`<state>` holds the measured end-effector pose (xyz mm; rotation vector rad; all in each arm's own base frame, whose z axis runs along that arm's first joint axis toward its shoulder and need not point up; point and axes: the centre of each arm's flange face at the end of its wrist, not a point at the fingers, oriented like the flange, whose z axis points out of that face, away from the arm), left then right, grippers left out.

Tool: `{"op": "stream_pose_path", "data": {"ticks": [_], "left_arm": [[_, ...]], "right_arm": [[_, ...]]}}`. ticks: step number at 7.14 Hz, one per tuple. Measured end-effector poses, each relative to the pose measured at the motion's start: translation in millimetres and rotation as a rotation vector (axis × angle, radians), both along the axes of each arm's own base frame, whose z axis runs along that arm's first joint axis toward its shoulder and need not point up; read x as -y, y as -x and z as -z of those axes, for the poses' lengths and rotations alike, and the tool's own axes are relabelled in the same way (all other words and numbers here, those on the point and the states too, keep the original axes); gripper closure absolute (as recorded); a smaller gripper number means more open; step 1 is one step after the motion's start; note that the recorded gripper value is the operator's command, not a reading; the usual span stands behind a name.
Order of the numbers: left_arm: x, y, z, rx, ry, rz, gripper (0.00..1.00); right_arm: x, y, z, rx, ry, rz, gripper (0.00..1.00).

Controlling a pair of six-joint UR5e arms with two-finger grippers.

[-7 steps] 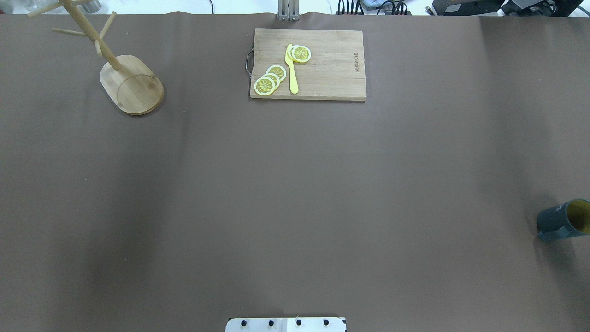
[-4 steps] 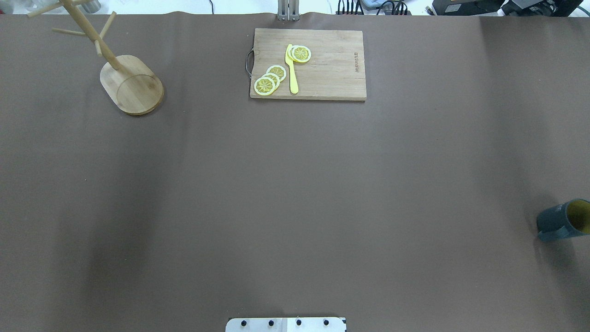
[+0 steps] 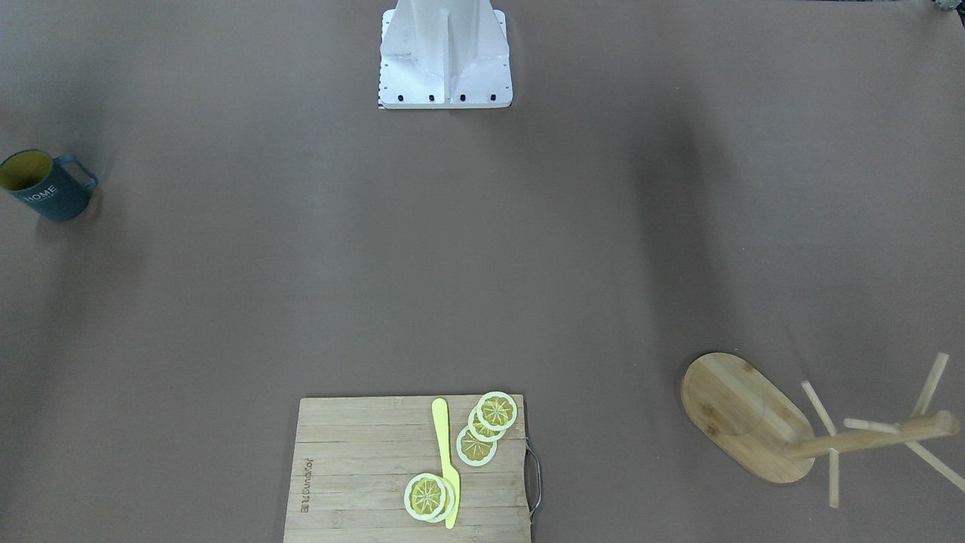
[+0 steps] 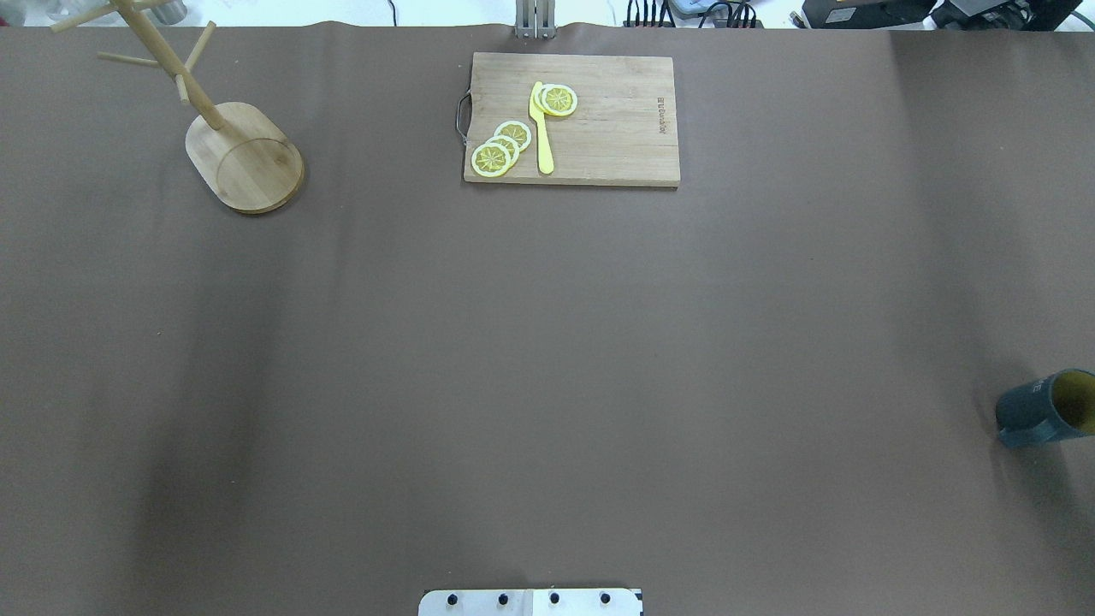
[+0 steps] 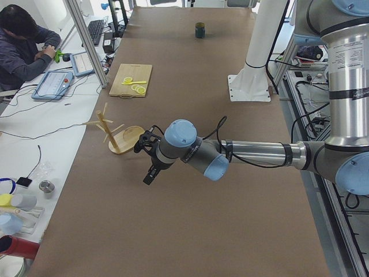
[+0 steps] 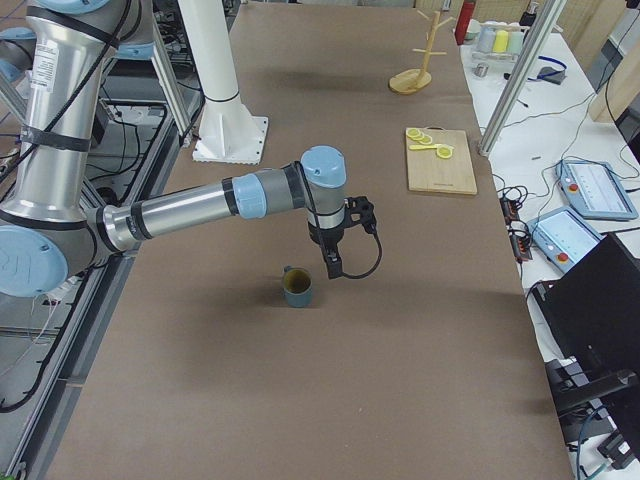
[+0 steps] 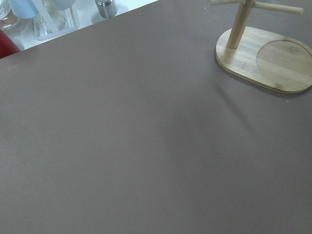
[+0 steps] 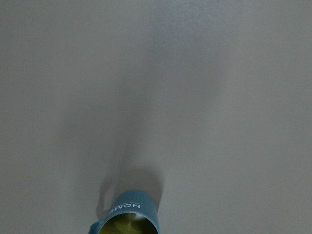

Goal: Hang cup on storage rack

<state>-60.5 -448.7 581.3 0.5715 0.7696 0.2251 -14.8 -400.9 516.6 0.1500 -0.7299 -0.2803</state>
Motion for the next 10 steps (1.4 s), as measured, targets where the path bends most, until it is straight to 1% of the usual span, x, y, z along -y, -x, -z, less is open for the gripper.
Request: {"op": "stream_pose_path", "data": {"ticks": [3,4,5,7,8,10], "left_arm": [[-1,0,-4,-0.001,-0.011,0.002,0.01],[-2,0,-4,-0.001,-0.011,0.002,0.01],[-2,0,-4,-0.001,-0.011,0.002,0.01],[-4,0,-5,-0.001,-0.012,0.002,0.01],[-5,0,-5,-0.002,-0.014,0.002,0.01],[-8,0,-6,-0.003,-0.018,0.002,0.01]], "right_arm": [[-2,28,-15,-0.013,0.046,0.052,0.0],[-3,33,-24,-0.019,0.052,0.062,0.0],[-7,35,-37,-0.018,0.045,0.06,0.0],[-30,36,-66,0.007,0.033,-0.007,0.0],[-42,36,-81,0.022,0.025,-0.028,0.01],[-52,45,-102,0.047,0.023,-0.056,0.01]]}}
